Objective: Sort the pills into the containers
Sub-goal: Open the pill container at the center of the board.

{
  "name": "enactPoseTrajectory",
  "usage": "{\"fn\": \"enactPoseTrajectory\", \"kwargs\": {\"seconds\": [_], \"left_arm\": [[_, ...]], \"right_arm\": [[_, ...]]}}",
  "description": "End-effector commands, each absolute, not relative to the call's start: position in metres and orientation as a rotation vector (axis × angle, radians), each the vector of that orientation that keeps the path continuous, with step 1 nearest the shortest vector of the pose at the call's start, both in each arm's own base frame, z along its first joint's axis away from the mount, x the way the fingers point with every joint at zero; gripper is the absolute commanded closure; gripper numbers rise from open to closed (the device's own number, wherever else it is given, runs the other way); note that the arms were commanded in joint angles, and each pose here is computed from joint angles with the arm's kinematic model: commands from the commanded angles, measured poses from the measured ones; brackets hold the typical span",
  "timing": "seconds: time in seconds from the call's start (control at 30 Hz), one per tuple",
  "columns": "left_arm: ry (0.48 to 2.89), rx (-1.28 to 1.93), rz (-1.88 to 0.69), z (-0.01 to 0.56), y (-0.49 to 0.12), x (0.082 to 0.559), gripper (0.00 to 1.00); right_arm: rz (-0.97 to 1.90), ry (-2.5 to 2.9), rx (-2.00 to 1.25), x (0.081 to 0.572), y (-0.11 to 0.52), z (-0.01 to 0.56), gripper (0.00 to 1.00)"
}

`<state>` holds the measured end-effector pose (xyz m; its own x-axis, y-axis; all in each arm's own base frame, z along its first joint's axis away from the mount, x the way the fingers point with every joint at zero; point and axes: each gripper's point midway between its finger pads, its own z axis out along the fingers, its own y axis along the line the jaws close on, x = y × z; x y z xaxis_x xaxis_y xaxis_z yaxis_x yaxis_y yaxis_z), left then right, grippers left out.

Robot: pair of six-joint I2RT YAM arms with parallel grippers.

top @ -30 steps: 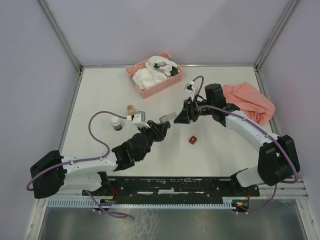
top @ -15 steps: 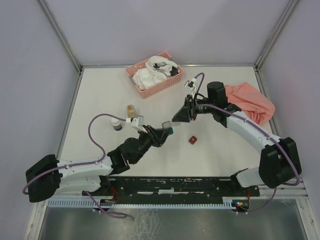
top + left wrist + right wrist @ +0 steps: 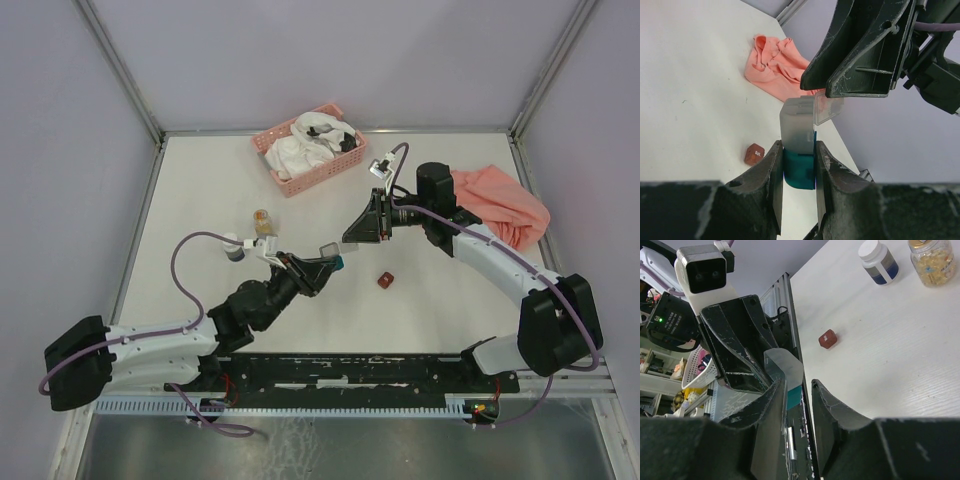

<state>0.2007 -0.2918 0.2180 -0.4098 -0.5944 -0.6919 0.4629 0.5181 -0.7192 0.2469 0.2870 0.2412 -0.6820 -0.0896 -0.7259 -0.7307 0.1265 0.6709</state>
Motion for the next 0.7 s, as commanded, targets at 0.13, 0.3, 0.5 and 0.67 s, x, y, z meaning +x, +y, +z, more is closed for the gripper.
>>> {"fn": "enactPoseTrajectory", "kwargs": {"seconds": [0.13,0.3,0.5,0.67], "left_arm": [[1.527,-0.195,-1.233,0.2476,-0.2845,0.2016,0.95],[1.525,-0.201,-1.227,0.2488,-0.2839,0.2027,0.95],[1.522,-0.211,-1.214,0.2487,-0.2817,0.2043,0.95],[1.523,-0.227,-1.196,0.2482,-0.278,0.2063,0.95]], "right_arm": [[1.615,1.83,-0.861,0.2401,0.29,0.2508,0.62],[1.622,1.836,-0.87,0.2385,0.2905,0.2502,0.58],[1.636,1.831,-0.879,0.2361,0.2907,0.2522,0.51],[1.651,1.819,-0.895,0.2334,0.2906,0.2552,0.47]]}}
